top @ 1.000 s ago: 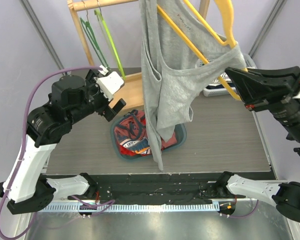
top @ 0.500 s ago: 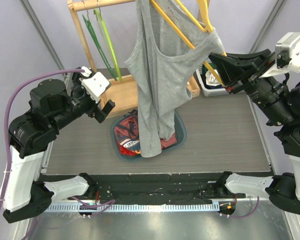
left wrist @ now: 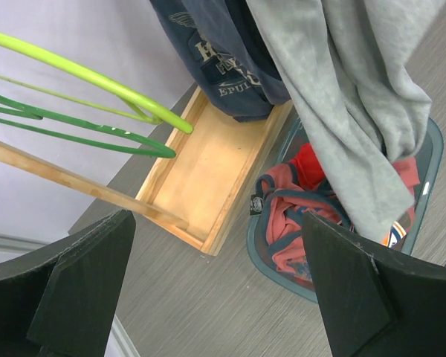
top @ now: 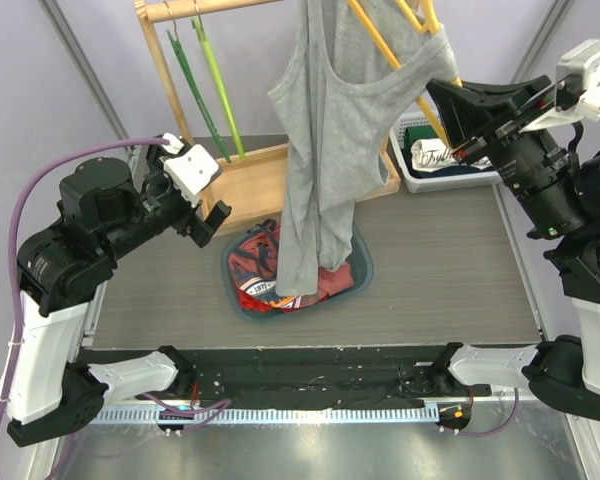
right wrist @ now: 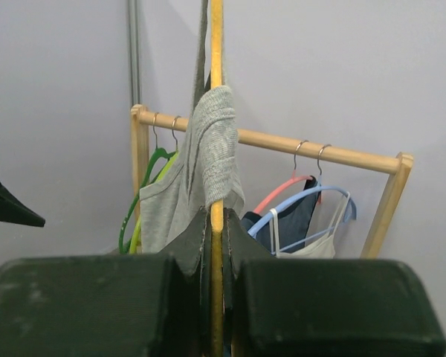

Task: Remove the tank top from the hanger
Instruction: Pick up the hanger from the clothesline.

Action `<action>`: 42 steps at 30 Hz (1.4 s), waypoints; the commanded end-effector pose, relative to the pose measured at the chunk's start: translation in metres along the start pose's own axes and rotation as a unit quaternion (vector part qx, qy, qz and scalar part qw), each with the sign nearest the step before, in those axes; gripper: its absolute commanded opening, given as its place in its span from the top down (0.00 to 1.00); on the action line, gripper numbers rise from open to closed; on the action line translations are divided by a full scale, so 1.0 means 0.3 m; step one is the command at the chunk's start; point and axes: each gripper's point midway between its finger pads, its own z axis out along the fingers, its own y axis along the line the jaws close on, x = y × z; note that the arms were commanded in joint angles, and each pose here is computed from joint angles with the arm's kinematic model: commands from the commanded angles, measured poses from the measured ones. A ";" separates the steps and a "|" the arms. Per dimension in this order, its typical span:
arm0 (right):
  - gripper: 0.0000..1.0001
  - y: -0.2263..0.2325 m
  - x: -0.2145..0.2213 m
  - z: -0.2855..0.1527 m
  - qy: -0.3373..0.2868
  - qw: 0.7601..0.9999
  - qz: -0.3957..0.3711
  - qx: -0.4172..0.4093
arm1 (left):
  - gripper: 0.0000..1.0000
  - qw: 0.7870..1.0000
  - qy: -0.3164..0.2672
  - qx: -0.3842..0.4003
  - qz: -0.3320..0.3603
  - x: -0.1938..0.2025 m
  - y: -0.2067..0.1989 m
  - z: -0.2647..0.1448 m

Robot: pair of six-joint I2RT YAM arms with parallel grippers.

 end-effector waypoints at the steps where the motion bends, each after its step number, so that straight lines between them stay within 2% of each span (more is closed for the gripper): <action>1: 0.99 -0.035 -0.203 -0.007 -0.096 0.995 0.012 0.015 | 0.00 0.999 -0.033 0.008 -0.012 -0.053 0.000 -0.038; 4: 0.99 -0.013 -0.203 -0.016 -0.091 0.996 0.020 -0.005 | 0.00 0.999 -0.037 0.015 -0.016 -0.055 -0.009 -0.048; 10: 0.99 0.068 -0.086 -0.046 -0.034 0.997 0.022 -0.067 | 0.00 0.999 -0.047 0.023 -0.015 -0.062 -0.018 -0.079; 17: 0.99 0.167 0.105 -0.144 0.049 0.988 0.042 -0.140 | 0.00 0.995 -0.061 0.067 0.037 -0.039 -0.075 -0.120; 19: 0.99 0.187 0.132 -0.173 0.062 0.985 0.050 -0.156 | 0.00 0.993 -0.092 0.062 0.046 -0.067 -0.074 -0.157; 26: 0.99 0.314 0.325 -0.251 0.145 0.955 0.072 -0.247 | 0.00 0.985 -0.134 0.094 0.045 -0.148 -0.102 -0.218; 31: 0.99 0.379 0.398 -0.303 0.176 0.933 0.079 -0.302 | 0.00 0.981 -0.148 0.109 0.057 -0.183 -0.110 -0.250; 34: 0.99 0.405 0.425 -0.318 0.195 0.921 0.078 -0.327 | 0.00 0.977 -0.146 0.140 0.069 -0.180 -0.143 -0.249; 38: 0.99 0.430 0.462 -0.317 0.213 0.909 0.070 -0.351 | 0.00 0.965 -0.116 0.213 0.102 -0.106 -0.226 -0.224; 42: 0.99 0.444 0.491 -0.312 0.223 0.901 0.061 -0.367 | 0.00 0.958 -0.102 0.242 0.115 -0.069 -0.259 -0.203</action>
